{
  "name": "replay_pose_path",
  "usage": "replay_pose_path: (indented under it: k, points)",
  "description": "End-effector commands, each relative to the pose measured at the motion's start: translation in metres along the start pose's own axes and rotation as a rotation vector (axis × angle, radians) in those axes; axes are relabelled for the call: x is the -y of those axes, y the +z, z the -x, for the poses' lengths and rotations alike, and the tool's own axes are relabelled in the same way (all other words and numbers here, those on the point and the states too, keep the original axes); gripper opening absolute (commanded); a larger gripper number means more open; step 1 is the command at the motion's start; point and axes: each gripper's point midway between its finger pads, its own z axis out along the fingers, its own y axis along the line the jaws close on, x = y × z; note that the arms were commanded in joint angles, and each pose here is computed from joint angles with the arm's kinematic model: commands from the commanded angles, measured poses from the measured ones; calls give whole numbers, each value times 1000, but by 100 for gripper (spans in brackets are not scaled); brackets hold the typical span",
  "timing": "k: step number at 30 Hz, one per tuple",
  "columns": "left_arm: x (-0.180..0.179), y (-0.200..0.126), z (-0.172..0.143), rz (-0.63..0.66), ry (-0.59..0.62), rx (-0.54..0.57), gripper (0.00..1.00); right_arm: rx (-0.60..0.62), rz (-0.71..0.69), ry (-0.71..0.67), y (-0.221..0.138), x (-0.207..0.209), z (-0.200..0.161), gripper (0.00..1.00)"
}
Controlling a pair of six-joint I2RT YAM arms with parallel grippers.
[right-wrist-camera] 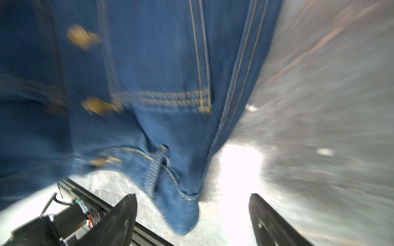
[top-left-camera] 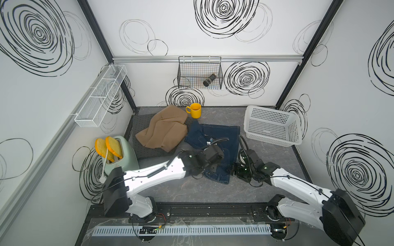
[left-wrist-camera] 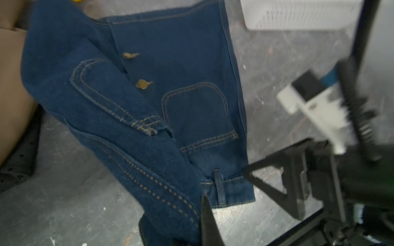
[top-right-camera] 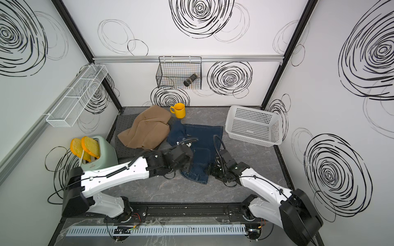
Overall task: Roll up the skirts
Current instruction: Fold the skirt at the center of the board.
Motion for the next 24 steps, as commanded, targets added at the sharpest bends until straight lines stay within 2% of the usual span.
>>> replay_pose_path:
  k: [1,6,9,11,12,14,16,22,24]
  points:
    - [17,-2,12,-4,-40,13,9,130,139,-98,-40,-36,23,84]
    - [25,13,33,-113,-281,-72,13,252,461,-291,-79,-78,11,70]
    - [18,22,39,-191,-433,-133,10,293,562,-342,-94,-86,1,66]
    - [20,25,40,-245,-485,-158,11,305,624,-404,-98,-93,-8,53]
    - [21,26,40,-249,-494,-167,12,311,627,-431,-97,-95,-11,51]
    - [20,28,37,-228,-502,-193,13,342,540,-472,-92,-92,-6,55]
    - [16,34,29,-207,-522,-234,12,381,411,-513,-87,-90,2,64]
    - [13,40,19,-213,-576,-302,13,456,226,-707,-67,-114,-1,83]
    - [15,40,19,-216,-584,-304,13,477,146,-729,-57,-115,3,84]
